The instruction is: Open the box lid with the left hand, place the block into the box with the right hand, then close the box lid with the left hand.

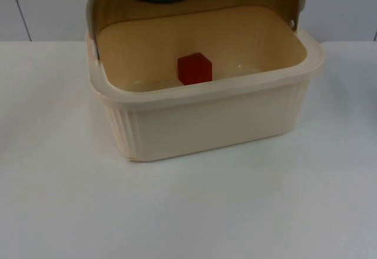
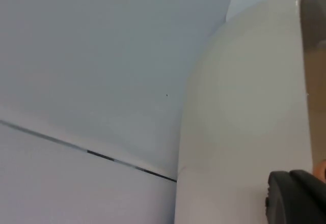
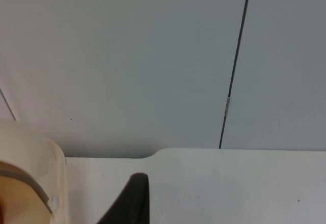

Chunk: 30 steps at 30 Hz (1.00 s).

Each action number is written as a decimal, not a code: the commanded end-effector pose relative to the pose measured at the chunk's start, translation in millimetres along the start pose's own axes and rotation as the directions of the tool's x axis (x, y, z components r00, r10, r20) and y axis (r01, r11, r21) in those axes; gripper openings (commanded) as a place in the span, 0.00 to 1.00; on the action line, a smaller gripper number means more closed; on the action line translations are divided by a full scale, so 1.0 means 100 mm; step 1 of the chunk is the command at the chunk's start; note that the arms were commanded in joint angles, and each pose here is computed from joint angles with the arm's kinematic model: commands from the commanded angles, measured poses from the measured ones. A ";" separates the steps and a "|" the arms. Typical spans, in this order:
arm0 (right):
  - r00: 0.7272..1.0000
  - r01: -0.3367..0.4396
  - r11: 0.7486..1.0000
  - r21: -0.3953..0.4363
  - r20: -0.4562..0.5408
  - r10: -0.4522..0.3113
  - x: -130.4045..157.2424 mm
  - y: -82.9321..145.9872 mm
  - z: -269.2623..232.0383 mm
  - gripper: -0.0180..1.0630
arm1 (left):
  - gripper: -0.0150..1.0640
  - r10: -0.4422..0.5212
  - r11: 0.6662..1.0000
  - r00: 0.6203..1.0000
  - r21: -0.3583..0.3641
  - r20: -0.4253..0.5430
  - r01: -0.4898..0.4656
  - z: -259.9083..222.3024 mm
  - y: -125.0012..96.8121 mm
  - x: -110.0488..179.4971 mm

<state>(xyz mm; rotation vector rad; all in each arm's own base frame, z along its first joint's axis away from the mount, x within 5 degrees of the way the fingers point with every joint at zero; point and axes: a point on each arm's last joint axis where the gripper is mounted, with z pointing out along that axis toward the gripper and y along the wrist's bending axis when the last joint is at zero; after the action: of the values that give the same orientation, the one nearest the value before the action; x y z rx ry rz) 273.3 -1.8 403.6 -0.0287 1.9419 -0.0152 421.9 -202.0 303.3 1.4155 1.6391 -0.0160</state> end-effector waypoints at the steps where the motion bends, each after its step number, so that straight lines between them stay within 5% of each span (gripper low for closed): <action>1: 1.000 0.000 1.000 0.007 0.008 0.000 -0.02 -0.02 -0.02 0.98 | 0.01 0.028 0.999 1.000 0.031 0.014 -0.029 -0.02 -0.03 -0.04; 5: 1.000 0.000 1.000 0.007 0.010 0.000 -0.02 -0.02 -0.02 0.98 | 0.01 0.046 0.996 0.999 0.071 0.027 -0.048 -0.01 -0.07 -0.04; 16: 1.000 0.000 1.000 0.007 0.010 0.000 -0.02 -0.02 -0.02 0.98 | 0.01 0.041 0.999 0.998 0.002 0.037 -0.041 -0.01 0.00 -0.05; 30: 1.000 0.000 1.000 0.007 0.010 0.000 -0.02 -0.02 -0.02 0.98 | 0.01 0.067 0.997 0.998 0.025 0.000 -0.067 0.04 -0.03 0.01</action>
<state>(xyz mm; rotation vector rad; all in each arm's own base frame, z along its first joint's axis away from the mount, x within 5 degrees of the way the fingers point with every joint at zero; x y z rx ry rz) 273.3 -1.8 403.6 -0.0229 1.9420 -0.0112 422.4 -203.6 297.8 1.4923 1.5928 0.0058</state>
